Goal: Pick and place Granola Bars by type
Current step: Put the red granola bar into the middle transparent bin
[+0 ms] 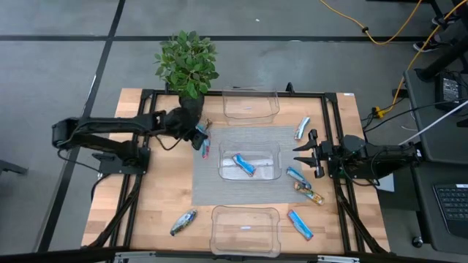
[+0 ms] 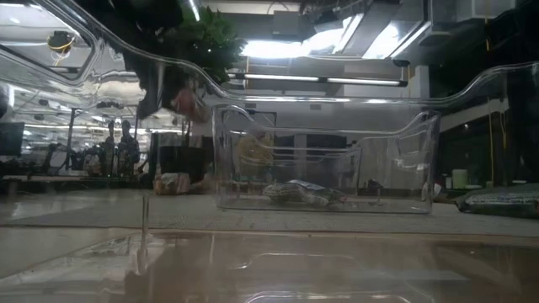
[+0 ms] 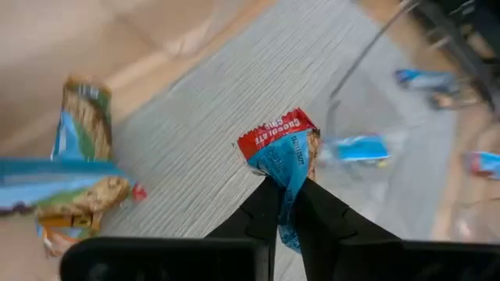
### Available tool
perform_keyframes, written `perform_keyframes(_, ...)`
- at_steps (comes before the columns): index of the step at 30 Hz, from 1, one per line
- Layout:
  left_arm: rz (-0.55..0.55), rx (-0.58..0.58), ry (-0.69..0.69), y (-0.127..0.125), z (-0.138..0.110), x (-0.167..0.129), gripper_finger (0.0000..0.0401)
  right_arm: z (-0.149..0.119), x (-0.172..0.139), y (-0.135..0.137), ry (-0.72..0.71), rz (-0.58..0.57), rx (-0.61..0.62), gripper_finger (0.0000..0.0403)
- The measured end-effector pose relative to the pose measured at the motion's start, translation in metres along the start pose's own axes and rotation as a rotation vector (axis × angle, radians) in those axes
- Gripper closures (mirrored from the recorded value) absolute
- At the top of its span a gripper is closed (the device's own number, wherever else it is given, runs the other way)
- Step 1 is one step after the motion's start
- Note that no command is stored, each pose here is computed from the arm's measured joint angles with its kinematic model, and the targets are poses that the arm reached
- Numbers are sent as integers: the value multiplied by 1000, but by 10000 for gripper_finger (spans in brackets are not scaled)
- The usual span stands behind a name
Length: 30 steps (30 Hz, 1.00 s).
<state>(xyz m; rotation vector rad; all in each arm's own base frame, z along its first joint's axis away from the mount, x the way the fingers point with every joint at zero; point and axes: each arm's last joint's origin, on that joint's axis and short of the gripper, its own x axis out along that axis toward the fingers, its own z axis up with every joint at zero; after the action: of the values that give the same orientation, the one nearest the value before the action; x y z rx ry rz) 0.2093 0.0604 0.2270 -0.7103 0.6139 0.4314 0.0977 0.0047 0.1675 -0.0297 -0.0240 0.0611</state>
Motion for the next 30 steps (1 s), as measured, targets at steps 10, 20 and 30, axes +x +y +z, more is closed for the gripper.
perform_keyframes(10,-104,81,-171,-12,3,-45,375,0,0,0,0,0,0,254)
perform_keyframes(20,-315,256,-298,-37,6,-87,374,0,0,0,0,0,-1,254)
perform_keyframes(30,-378,400,-398,-56,19,-116,375,0,0,0,0,0,-5,254)
